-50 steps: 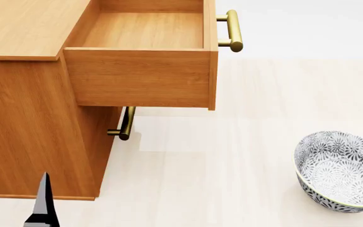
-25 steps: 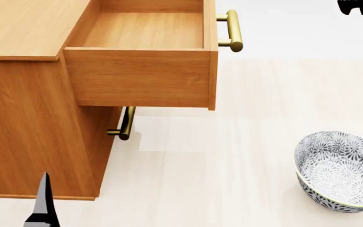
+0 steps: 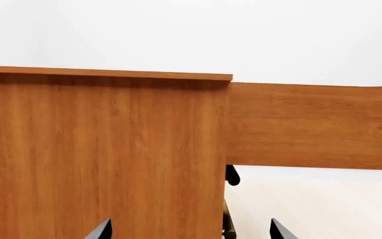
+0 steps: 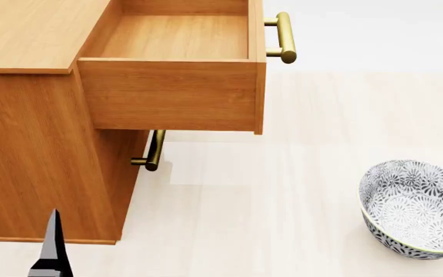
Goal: Put the ketchup in the top drawer of the cabinet.
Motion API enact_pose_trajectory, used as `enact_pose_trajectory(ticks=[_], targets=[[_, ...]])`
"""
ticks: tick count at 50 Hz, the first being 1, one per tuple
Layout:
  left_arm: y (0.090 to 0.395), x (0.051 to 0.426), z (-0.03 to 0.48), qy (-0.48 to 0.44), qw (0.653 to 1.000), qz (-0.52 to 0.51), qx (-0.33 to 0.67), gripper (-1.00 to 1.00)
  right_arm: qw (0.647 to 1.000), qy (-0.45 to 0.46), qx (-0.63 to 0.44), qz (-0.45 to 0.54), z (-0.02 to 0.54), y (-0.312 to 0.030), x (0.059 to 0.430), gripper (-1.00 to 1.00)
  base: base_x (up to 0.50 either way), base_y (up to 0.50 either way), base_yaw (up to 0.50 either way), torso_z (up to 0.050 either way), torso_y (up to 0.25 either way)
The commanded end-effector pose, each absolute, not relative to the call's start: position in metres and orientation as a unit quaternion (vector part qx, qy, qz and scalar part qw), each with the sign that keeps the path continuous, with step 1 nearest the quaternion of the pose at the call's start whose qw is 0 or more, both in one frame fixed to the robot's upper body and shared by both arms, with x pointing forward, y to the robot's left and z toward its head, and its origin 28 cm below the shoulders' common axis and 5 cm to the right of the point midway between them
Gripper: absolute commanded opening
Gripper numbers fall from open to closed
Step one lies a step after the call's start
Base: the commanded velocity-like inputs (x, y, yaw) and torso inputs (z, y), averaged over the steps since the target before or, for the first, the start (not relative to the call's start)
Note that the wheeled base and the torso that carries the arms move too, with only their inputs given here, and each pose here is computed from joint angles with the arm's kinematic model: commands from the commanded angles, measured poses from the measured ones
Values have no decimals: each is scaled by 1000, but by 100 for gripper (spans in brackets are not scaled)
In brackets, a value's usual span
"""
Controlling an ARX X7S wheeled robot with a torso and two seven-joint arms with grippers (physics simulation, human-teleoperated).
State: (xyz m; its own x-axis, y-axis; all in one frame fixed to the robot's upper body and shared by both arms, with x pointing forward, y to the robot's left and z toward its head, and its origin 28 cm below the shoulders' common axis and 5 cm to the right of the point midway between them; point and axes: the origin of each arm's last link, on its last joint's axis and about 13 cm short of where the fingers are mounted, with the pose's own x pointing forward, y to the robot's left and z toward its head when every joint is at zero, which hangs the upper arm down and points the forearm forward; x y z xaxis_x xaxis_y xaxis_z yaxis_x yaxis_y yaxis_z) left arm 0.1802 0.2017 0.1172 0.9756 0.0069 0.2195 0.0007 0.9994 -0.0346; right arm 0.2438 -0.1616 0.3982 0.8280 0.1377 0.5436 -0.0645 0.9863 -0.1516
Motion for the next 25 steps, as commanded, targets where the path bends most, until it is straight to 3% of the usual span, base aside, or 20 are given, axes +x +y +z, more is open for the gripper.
enact_pose_trajectory(ticks=[1,25], targets=[[201,182,117,-110,994,0,-18,100,948,-299,-78,75,414,-148,258,-100,0,0,0,0,0],[201,182,116,-106,994,1,-18,100,946,-288,-45,143,446,-119,297,-100,0,0,0,0,0]])
